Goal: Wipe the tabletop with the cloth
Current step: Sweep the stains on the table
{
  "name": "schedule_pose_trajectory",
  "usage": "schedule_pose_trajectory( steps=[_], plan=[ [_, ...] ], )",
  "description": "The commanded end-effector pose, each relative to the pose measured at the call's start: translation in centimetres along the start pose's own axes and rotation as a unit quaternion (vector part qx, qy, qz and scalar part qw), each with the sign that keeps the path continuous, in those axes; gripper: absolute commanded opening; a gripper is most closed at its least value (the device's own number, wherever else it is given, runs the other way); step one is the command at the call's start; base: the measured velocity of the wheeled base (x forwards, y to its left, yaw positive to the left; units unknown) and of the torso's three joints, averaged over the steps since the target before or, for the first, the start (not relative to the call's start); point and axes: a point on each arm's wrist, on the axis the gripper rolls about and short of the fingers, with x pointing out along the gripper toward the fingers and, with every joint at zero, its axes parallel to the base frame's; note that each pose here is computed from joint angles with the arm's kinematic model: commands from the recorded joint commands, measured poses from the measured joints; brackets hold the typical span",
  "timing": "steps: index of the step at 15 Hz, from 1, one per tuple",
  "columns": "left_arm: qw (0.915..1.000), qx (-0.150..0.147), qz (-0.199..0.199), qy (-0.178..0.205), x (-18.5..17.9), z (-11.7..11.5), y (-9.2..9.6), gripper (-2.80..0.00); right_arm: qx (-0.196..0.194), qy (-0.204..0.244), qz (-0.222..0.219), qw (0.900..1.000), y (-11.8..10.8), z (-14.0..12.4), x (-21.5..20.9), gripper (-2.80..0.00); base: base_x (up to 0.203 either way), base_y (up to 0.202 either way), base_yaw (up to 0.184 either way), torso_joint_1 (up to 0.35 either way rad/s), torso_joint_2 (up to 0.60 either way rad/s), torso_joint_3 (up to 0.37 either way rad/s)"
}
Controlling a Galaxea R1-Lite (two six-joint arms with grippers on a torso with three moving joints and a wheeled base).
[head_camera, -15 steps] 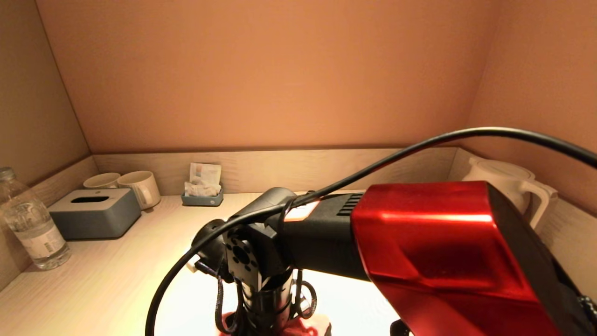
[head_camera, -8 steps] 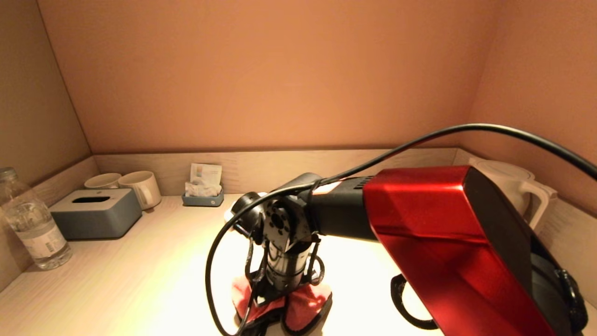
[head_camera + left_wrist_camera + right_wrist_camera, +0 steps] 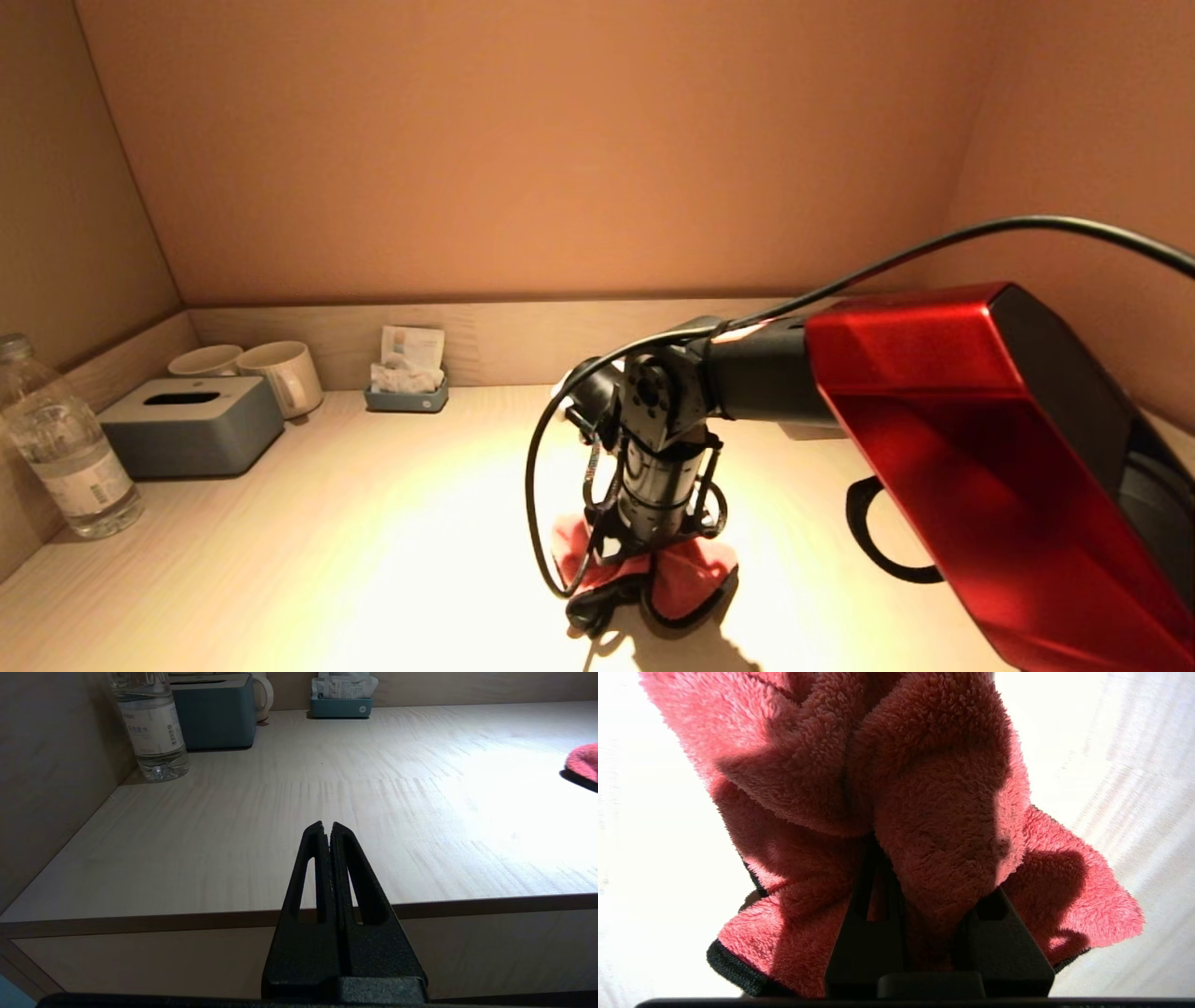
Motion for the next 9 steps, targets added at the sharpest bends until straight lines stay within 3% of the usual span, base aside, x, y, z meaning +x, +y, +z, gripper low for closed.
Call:
schedule_pose_trajectory(
  steps=[1, 9],
  plan=[
    [1.0, 0.0, 0.0, -0.001, 0.0, 0.0, 0.0, -2.8, 0.005, -0.016, -0.003, 1.0, -0.6, -0.4, -1.5, -2.8, 0.0, 0.0, 0.0, 0.0, 0.0, 0.0],
    [1.0, 0.0, 0.0, 0.0, 0.0, 0.0, 0.0, -2.8, 0.033, -0.156, -0.053, 0.986, -3.7, -5.8, -8.1, -2.8, 0.0, 0.0, 0.0, 0.0, 0.0, 0.0]
  ],
)
